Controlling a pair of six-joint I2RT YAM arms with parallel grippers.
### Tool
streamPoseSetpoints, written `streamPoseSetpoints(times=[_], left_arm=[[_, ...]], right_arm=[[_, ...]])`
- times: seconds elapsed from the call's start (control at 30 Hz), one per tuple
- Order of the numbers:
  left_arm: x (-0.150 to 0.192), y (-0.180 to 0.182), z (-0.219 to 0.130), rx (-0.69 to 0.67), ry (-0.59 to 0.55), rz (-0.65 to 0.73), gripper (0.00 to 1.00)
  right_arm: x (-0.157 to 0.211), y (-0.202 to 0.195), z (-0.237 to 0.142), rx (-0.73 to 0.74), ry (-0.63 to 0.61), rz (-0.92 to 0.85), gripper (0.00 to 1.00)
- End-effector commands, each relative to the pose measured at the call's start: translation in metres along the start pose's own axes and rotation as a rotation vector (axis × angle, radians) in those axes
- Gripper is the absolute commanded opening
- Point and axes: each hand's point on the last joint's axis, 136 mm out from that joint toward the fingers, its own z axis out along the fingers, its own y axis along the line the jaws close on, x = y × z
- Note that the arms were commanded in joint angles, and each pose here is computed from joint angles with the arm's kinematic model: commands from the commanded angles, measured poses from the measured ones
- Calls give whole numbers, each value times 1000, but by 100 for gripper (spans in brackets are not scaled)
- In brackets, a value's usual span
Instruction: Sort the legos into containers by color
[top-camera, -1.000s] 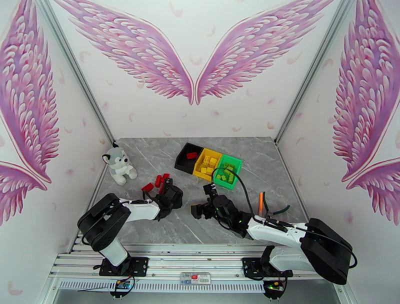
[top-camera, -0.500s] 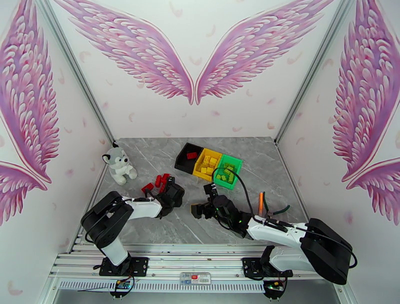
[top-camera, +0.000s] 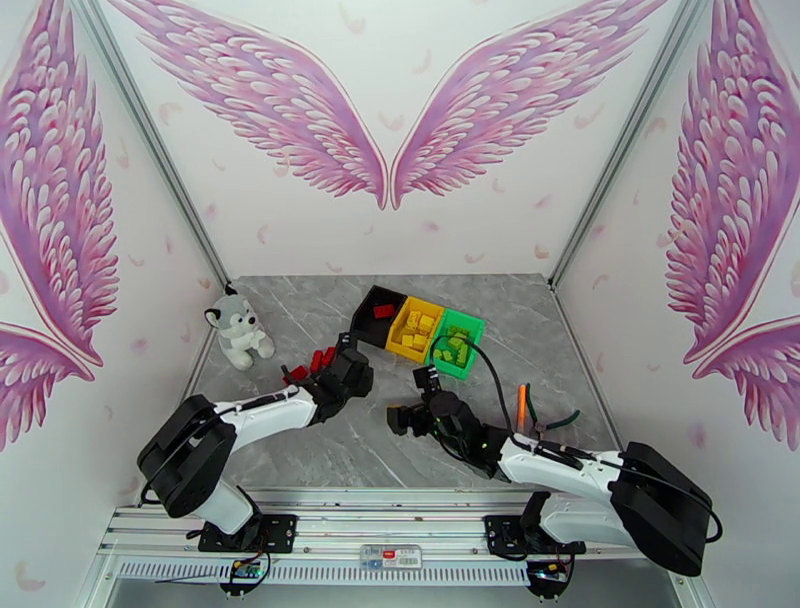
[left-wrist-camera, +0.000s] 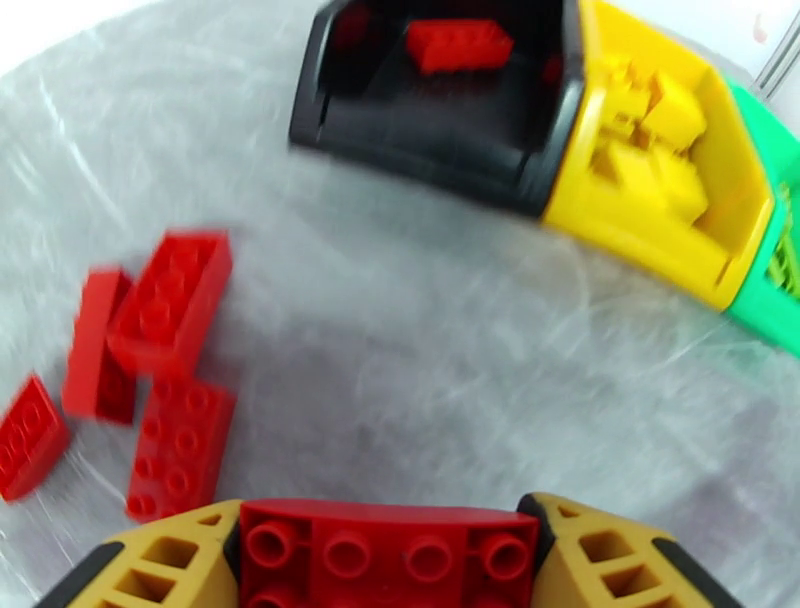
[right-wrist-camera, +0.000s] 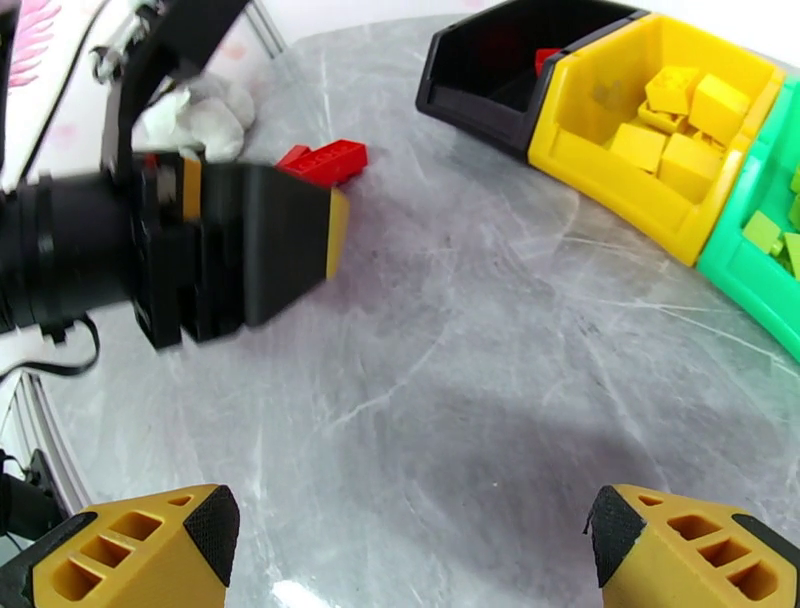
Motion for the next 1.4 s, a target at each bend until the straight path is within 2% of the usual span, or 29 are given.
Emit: streamPoseSetpoints(times=[0.0, 0.3, 0.67, 0.77, 0.83, 0.9, 1.0, 1.37], left_arm=[[-40, -3, -5, -6, -47, 29, 57], [-92, -6, 29, -14, -69, 35, 57], [-138, -30, 93, -1, -48, 47, 57], [-145, -34, 106, 3, -37, 47, 62], [-147, -34, 112, -4, -33, 47, 72], [-150, -34, 111, -3, -41, 41, 82], [-152, -35, 103, 4, -58, 30, 87], [-138, -29, 35, 10, -148, 25, 87]], right_arm=[[0, -14, -8, 66, -11, -15, 100], [-33, -25, -10, 112, -86, -2, 99], [-48, -32, -5, 126, -72, 31, 99], [-46, -35, -10, 135, -75, 35, 99], [-44, -38, -13, 144, -75, 34, 99], [-42, -40, -17, 150, -76, 33, 99], [-41, -43, -21, 154, -81, 34, 99], [-31, -28, -16, 60, -52, 36, 99]])
